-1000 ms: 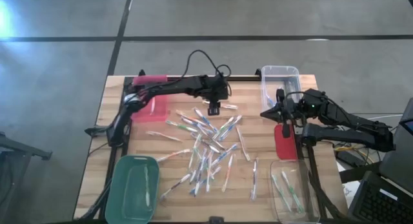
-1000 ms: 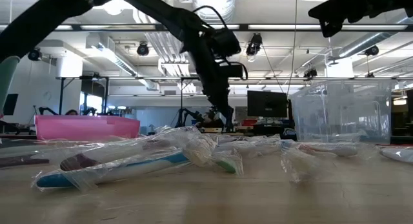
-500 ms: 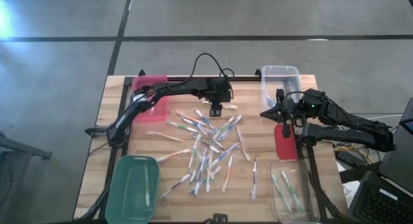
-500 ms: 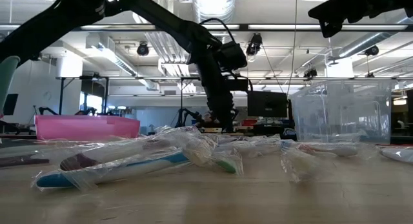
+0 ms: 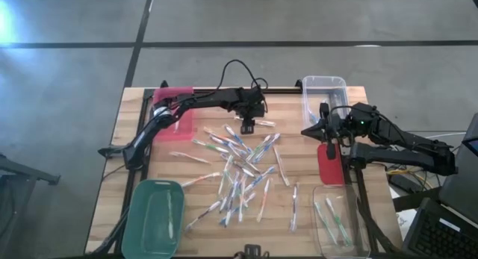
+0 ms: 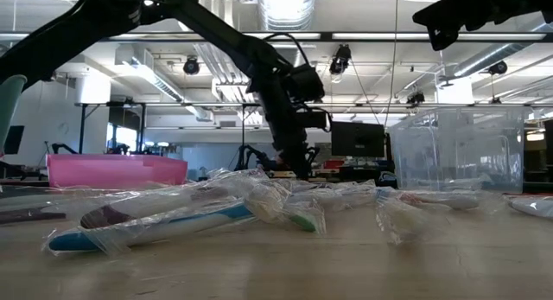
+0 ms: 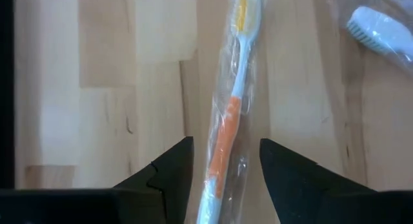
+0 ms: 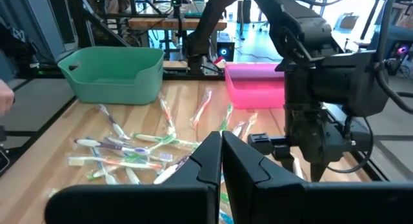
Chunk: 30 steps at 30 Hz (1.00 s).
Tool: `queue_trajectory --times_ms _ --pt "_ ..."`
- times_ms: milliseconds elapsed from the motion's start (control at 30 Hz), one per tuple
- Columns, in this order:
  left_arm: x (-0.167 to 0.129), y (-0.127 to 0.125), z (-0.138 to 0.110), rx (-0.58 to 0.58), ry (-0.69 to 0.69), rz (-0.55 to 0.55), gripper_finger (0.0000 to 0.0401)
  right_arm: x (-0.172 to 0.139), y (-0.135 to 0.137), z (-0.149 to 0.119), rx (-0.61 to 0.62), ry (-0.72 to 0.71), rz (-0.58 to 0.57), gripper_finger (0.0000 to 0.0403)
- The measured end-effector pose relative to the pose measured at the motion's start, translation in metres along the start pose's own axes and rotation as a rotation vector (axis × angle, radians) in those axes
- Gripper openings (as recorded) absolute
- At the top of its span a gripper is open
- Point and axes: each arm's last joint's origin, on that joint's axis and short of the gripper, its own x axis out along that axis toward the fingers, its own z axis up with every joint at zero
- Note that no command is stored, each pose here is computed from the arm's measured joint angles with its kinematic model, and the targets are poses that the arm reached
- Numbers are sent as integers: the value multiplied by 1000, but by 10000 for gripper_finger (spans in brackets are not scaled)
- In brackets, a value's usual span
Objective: Pick & Place Toothbrushes
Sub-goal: Put the orange toothbrush into the pink bin
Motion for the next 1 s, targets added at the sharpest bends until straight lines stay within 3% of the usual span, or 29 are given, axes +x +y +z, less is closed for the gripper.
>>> queue_trajectory --times_ms 733,1000 --pt "13 -2 -15 -40 32 -6 155 0 0 0 -1 0 0 8" --pt "13 -2 -15 -41 34 3 126 0 0 0 -1 0 0 8"
